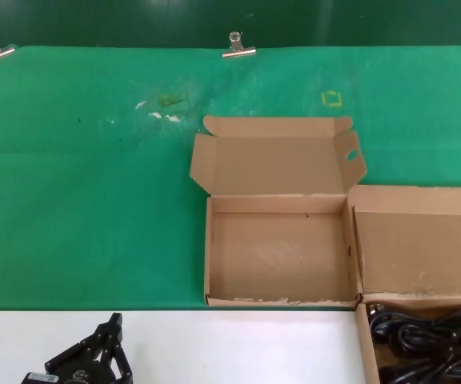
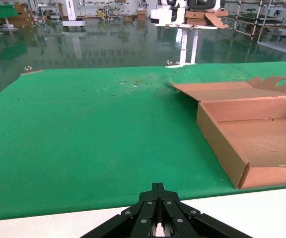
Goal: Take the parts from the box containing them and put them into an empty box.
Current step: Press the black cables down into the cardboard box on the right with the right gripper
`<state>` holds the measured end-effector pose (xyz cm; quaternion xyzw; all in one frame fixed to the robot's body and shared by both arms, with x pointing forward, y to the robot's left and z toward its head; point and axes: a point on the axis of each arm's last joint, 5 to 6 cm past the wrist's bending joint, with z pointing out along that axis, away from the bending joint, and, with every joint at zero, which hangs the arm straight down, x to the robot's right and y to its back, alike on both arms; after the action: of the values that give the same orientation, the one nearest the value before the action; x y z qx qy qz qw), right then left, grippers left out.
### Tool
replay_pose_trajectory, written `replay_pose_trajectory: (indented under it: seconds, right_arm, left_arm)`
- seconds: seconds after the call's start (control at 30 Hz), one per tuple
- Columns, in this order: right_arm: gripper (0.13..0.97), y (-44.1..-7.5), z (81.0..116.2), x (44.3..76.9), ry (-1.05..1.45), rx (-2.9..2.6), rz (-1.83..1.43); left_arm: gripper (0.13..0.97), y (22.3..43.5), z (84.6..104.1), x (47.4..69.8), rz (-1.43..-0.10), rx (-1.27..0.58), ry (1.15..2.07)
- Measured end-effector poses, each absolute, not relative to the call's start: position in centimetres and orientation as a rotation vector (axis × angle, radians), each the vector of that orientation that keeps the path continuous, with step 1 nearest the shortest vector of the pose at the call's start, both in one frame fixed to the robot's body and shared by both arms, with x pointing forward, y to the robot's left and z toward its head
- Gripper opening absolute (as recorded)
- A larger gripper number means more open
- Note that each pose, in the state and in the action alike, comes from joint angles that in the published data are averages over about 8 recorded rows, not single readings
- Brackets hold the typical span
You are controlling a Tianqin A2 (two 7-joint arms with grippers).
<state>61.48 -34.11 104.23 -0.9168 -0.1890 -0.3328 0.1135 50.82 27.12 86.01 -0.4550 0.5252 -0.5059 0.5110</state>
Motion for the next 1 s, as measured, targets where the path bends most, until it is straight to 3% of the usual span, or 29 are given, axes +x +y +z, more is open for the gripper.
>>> replay_pose_trajectory:
  seconds: [0.17, 0.47, 0.73, 1.0]
  right_arm:
    - [0.346, -34.1, 104.6, 61.2, -0.552, -2.676, -0.981]
    - [0.214, -33.6, 107.4, 59.7, -0.558, -2.611, -1.017]
    - [0.156, -32.2, 110.6, 59.1, -0.566, -2.548, -1.058]
    - [0.157, -32.5, 110.5, 58.9, -0.577, -2.591, -1.049]
  left_arm:
    - [0.149, 27.1, 86.0, 50.8, -1.218, -1.095, 1.264]
    - [0.149, 27.1, 86.0, 50.8, -1.218, -1.095, 1.264]
    - [0.149, 27.1, 86.0, 50.8, -1.218, -1.095, 1.264]
    - [0.149, 27.1, 86.0, 50.8, -1.218, -1.095, 1.264]
